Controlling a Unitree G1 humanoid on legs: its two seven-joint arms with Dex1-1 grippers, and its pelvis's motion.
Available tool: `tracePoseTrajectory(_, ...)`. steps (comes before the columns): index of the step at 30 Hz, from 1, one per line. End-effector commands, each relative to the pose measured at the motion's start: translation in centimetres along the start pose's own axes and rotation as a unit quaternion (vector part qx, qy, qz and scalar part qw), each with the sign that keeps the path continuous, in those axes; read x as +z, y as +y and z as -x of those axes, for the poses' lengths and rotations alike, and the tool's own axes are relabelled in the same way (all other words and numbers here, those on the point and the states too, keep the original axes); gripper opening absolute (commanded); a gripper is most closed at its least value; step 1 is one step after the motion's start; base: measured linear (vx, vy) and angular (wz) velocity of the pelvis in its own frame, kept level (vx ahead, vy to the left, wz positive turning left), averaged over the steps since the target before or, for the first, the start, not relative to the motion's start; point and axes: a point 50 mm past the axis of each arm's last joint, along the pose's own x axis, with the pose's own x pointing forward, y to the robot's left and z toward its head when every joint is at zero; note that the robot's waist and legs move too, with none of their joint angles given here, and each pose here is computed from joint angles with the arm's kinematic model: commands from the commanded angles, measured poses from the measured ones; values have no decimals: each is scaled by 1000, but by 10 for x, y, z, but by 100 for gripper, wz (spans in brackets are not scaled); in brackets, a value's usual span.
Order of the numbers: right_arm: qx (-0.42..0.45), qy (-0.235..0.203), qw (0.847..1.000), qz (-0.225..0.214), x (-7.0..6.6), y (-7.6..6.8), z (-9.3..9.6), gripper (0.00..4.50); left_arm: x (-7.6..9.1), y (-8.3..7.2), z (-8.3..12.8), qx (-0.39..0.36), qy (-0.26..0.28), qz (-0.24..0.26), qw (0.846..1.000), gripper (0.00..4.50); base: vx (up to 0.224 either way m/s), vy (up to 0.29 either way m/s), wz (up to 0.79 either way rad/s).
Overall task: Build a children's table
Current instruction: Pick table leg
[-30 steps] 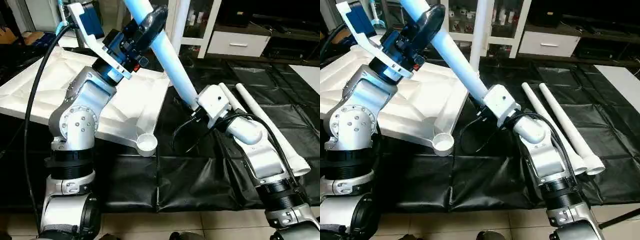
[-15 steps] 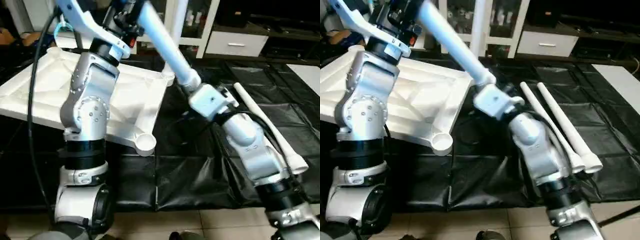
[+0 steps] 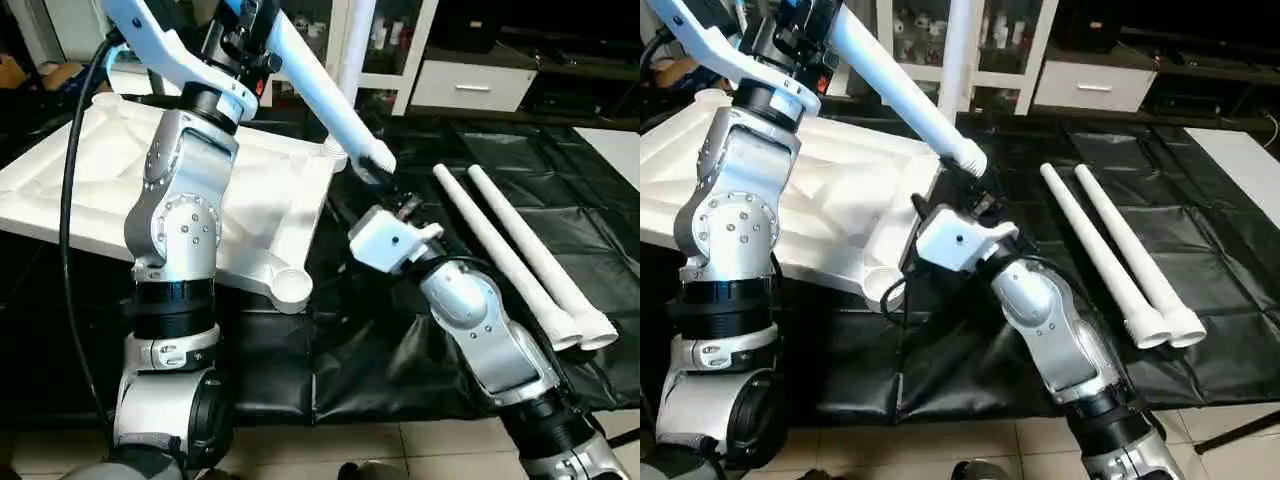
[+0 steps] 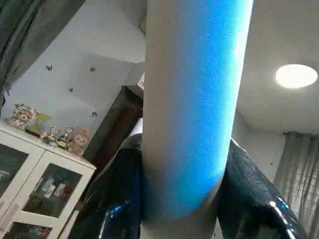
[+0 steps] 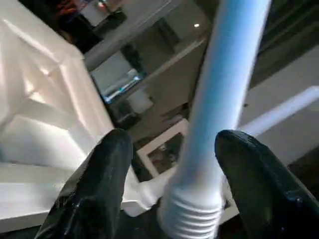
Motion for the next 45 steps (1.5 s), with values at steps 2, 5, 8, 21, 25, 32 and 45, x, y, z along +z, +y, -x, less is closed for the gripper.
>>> tracePoseTrajectory(2, -35, -6, 999, 19, 2, -15, -1, 298, 3, -8, -6, -14, -7, -6, 1000, 164, 0, 0, 0)
tracePoseTrajectory(5, -52, 15, 998, 27, -6, -24, -3, 298, 3, -9, -5, -17, -5, -5, 1000, 164, 0, 0, 0)
tracePoseTrajectory(8, -51, 22, 998, 26, -10, -28, -5, 298, 2, -11, -5, -25, -2, -2, 1000, 164, 0, 0, 0)
tracePoseTrajectory(21, -44, 82, 995, 31, -30, -36, -19, 298, -5, -31, -3, -76, 19, 23, 997, 164, 0, 0, 0)
tracePoseTrajectory(25, -50, 87, 994, 34, -33, -41, -22, 298, -5, -33, -3, -85, 21, 25, 996, 164, 0, 0, 0)
tracePoseTrajectory(32, -40, 88, 995, 26, -34, -39, -22, 227, -4, -33, -2, -86, 21, 27, 996, 164, 0, 0, 0)
tracePoseTrajectory(45, -21, 72, 997, -12, -33, -37, -20, 209, -5, -28, 0, -87, 34, 21, 995, 220, 0, 0, 0)
